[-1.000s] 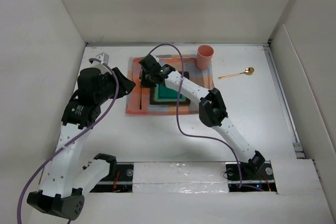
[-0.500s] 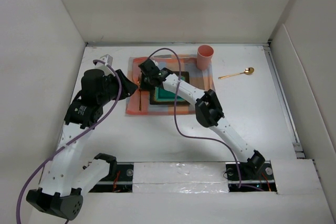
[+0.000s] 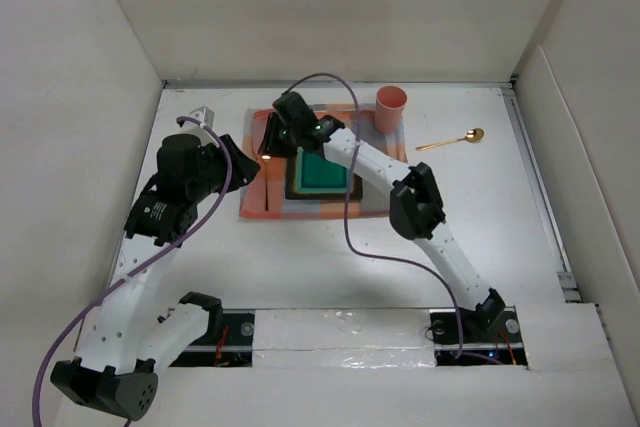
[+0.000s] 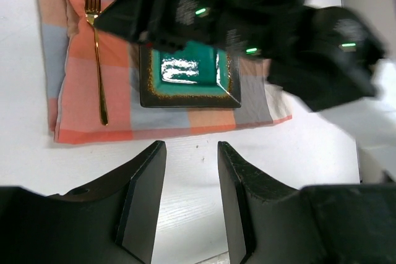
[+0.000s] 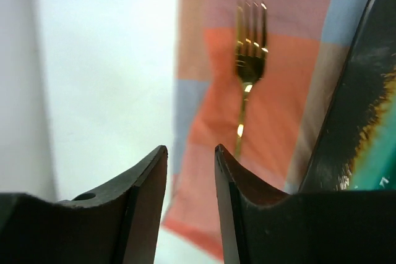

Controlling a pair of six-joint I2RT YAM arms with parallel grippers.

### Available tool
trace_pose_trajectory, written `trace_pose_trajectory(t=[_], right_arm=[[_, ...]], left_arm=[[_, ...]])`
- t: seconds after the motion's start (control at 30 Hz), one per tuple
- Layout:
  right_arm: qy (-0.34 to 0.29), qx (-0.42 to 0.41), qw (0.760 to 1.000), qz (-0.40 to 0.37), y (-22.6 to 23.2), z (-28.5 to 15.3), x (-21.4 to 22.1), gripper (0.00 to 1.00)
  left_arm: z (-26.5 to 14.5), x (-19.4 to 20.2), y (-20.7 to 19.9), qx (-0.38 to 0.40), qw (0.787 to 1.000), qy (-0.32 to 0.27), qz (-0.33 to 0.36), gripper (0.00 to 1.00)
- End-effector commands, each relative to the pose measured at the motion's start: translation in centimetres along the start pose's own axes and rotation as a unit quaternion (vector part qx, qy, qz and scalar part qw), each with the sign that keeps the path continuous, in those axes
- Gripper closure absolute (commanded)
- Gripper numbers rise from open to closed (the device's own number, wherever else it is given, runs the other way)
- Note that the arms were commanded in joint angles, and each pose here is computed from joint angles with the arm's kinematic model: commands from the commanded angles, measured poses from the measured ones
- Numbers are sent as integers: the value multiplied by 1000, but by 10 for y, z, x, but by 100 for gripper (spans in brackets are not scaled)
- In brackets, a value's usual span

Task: Set the dinner table for one person

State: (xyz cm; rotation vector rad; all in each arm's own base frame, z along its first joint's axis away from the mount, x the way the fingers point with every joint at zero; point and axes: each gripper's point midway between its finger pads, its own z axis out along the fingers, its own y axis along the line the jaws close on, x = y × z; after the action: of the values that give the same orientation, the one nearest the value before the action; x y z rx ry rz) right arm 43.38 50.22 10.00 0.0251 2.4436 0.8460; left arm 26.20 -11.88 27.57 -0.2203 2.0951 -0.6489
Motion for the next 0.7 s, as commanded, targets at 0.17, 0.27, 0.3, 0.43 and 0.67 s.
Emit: trace_pose_trajectory(t=[0.17,0.27,0.3,0.43,0.67], right_arm=[[-183,-42,982,-1,2,-180,-153,100],[-234,25,971,34,-90,-234,-182,100],[-242,43,968,48,-118,-245,-186,100],[-274,142,945,108,-244,-297,-194,100],[-242,312,899,188,-395,-317,-190,100]], left_arm=[[-5,-10,-12,22,1000,-14,16,67],[-3,2,-7,25,1000,-1,16,82],[0,9,-4,23,1000,8,16,87],[3,22,4,20,999,21,15,100],[17,25,7,20,999,25,19,100]])
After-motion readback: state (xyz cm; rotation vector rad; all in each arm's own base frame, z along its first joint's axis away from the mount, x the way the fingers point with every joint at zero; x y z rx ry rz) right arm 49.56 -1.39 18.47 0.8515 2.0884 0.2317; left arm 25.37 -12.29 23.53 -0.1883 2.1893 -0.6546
